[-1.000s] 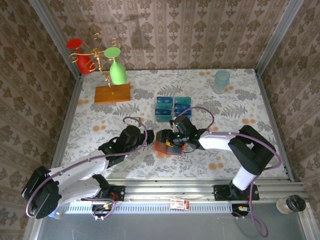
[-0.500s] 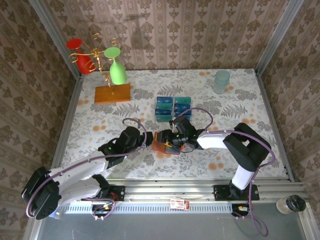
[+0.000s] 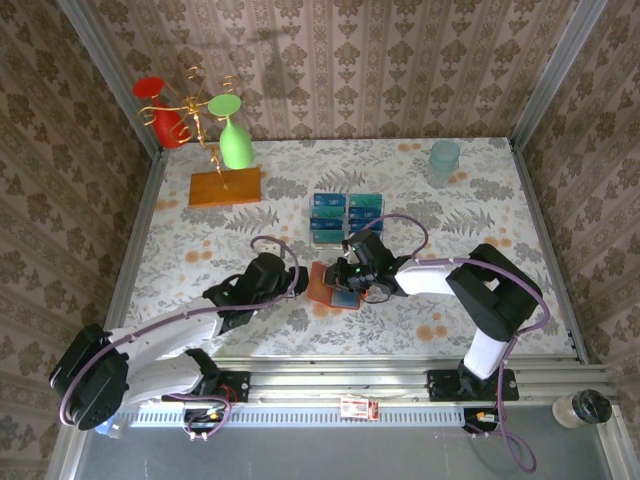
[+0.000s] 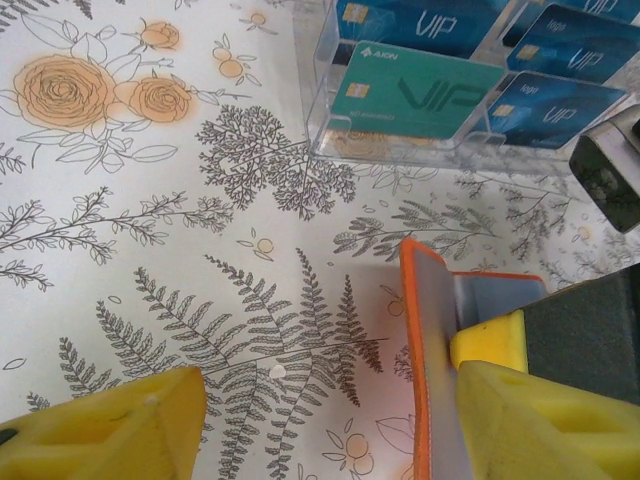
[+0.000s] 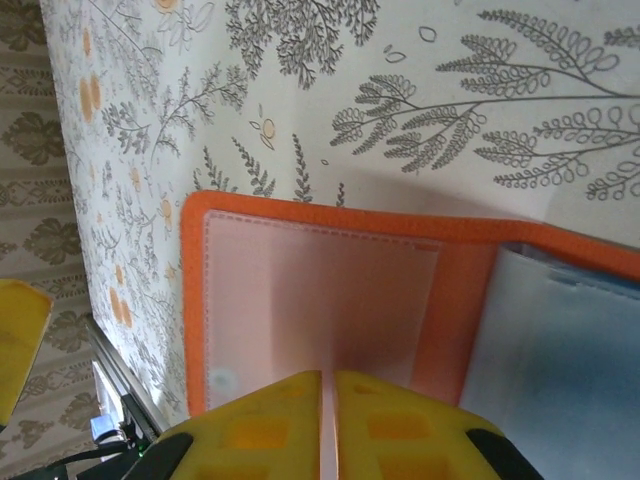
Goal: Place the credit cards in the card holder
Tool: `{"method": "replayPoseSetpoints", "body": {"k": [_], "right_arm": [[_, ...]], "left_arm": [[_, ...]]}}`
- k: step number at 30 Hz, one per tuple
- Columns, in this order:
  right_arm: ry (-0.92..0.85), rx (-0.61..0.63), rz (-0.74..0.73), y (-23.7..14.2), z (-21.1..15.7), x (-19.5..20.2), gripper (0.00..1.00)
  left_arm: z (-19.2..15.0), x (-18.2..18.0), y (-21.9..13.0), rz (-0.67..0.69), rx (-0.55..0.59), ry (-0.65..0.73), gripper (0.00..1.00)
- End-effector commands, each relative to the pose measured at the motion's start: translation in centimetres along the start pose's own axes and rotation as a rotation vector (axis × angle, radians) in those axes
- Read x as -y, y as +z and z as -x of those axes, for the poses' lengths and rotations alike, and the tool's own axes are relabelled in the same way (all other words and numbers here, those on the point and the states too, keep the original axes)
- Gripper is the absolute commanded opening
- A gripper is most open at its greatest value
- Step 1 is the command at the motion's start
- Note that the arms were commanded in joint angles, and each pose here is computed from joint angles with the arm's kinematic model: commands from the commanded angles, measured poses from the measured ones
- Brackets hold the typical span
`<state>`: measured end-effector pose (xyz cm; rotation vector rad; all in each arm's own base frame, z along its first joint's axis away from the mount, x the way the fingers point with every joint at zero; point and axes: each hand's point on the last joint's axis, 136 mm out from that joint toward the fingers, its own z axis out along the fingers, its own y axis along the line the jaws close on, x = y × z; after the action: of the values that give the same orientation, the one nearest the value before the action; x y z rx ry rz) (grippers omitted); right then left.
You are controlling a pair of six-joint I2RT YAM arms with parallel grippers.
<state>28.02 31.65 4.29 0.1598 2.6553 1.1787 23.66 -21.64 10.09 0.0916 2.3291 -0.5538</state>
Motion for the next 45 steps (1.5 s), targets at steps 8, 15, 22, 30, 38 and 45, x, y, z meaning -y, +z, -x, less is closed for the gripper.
{"method": "replayPoseSetpoints", "body": {"k": [8,15,22,30,38,45], "right_arm": [[0.000,-0.052,-0.035,0.8,-0.6,1.0,0.10],[0.000,-0.050,-0.026,0.7,-0.5,0.7,0.10],[-0.018,0.011,0.013,-1.9,1.3,-0.8,0.13],[-0.228,0.145,-0.205,-9.0,7.5,-2.4,0.54],[-0.561,0.149,-0.566,-11.9,12.1,-1.0,0.64],[-0.728,0.061,-0.631,-10.3,13.3,-0.6,0.60]], "left_arm": [[-1.6,0.7,1.9,0.058,-0.102,0.108,0.70],[-3.8,-0.3,3.6,0.122,-0.159,0.161,0.70],[-5.4,-1.5,4.1,0.172,-0.186,0.171,0.70],[-6.3,-1.9,4.5,0.196,-0.200,0.177,0.70],[-6.5,-2.3,4.4,0.212,-0.193,0.170,0.70],[-6.3,-2.4,4.3,0.216,-0.184,0.171,0.70]]}}
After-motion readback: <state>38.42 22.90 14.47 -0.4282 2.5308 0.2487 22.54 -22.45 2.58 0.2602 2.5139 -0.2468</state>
